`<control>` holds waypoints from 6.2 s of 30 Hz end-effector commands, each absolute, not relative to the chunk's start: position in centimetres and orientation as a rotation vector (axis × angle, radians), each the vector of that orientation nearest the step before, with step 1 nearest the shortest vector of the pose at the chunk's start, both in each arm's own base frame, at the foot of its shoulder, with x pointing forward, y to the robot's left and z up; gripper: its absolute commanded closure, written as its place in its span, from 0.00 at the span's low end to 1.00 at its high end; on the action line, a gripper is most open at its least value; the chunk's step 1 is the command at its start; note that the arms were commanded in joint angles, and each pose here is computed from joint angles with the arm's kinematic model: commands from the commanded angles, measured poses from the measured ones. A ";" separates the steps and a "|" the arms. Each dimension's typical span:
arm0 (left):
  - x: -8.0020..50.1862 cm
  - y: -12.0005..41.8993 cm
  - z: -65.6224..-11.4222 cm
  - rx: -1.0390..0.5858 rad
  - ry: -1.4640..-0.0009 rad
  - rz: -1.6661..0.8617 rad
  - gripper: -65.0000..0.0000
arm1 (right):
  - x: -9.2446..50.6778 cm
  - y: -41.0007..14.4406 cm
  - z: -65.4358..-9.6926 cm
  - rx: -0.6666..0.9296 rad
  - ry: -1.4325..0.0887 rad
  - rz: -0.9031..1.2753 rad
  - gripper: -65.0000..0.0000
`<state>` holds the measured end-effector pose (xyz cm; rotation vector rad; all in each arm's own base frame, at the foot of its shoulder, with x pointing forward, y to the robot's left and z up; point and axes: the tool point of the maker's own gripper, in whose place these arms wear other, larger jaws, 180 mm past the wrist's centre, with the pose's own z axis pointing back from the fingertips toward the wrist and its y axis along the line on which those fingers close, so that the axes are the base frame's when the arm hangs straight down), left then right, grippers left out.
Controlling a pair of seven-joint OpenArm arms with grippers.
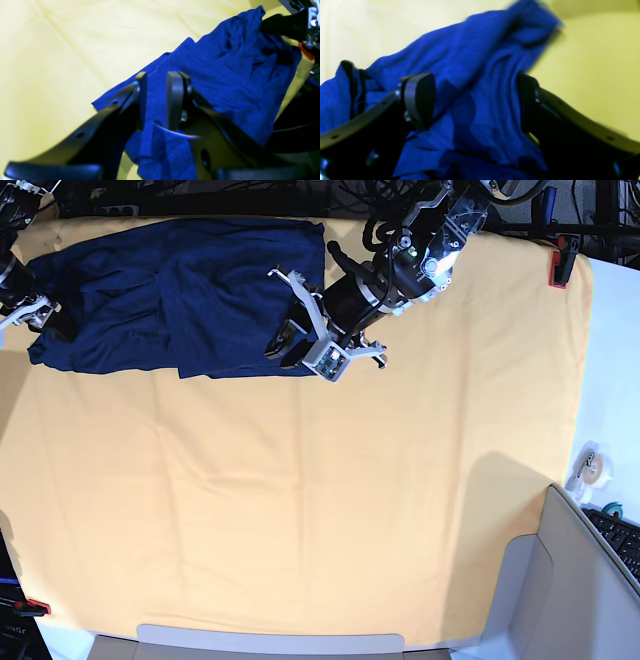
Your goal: Fold the T-shirt properly
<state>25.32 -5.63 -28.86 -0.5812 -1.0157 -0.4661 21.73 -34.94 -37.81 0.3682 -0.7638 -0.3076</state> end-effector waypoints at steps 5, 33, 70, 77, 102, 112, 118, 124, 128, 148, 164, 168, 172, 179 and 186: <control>25.7 -5.8 -27.6 -0.596 -1.062 -0.464 0.79 | 19.0 -32.6 -40.1 0.366 -0.606 -0.228 0.29; 25.1 -5.8 -28.0 -0.601 -1.044 -0.457 0.79 | 19.9 -31.0 -37.5 0.331 -0.677 -0.138 1.00; 27.9 4.5 -28.7 -0.387 -1.097 -0.206 0.79 | 22.3 -2.4 -33.9 0.461 -0.656 0.516 0.99; 27.9 4.5 -28.7 -0.387 -1.096 -0.205 0.79 | 22.0 -2.4 -34.1 0.464 -0.647 0.519 0.48; 27.1 4.1 -29.3 -0.398 -1.071 -0.203 0.79 | 22.6 -1.7 -32.1 0.573 -0.693 0.527 0.74; 26.7 4.1 -29.7 -0.400 -1.056 -0.198 0.79 | 22.6 -1.8 -32.1 0.573 -0.692 0.525 0.83; 26.7 4.1 -29.7 -0.401 -1.056 -0.197 0.79 | 22.2 -1.8 -32.4 0.576 -0.679 0.520 0.52; 26.7 4.1 -29.8 -0.400 -1.055 -0.197 0.79 | 22.2 -1.7 -32.4 0.577 -0.680 0.521 0.41; 26.7 4.1 -29.8 -0.400 -1.055 -0.197 0.79 | 22.2 -1.7 -32.4 0.577 -0.680 0.521 0.41; 26.6 4.2 -30.6 -0.392 -1.030 -0.192 0.79 | 22.2 -1.8 -32.5 0.575 -0.679 0.519 0.52; 26.8 4.2 -30.5 -0.392 -1.035 -0.193 0.79 | 22.2 -1.8 -32.4 0.576 -0.680 0.518 0.52; 26.8 4.2 -30.5 -0.392 -1.035 -0.193 0.79 | 22.2 -1.8 -32.5 0.576 -0.678 0.518 0.52; 26.7 4.3 -31.2 -0.387 -1.016 -0.190 0.79 | 22.2 -1.8 -32.5 0.575 -0.678 0.518 0.52; 26.6 4.6 -32.3 -0.378 -0.989 -0.184 0.79 | 22.0 -1.8 -32.7 0.576 -0.671 0.515 0.52; 26.6 4.6 -32.3 -0.378 -0.989 -0.184 0.79 | 21.7 -1.8 -32.9 0.577 -0.662 0.512 0.52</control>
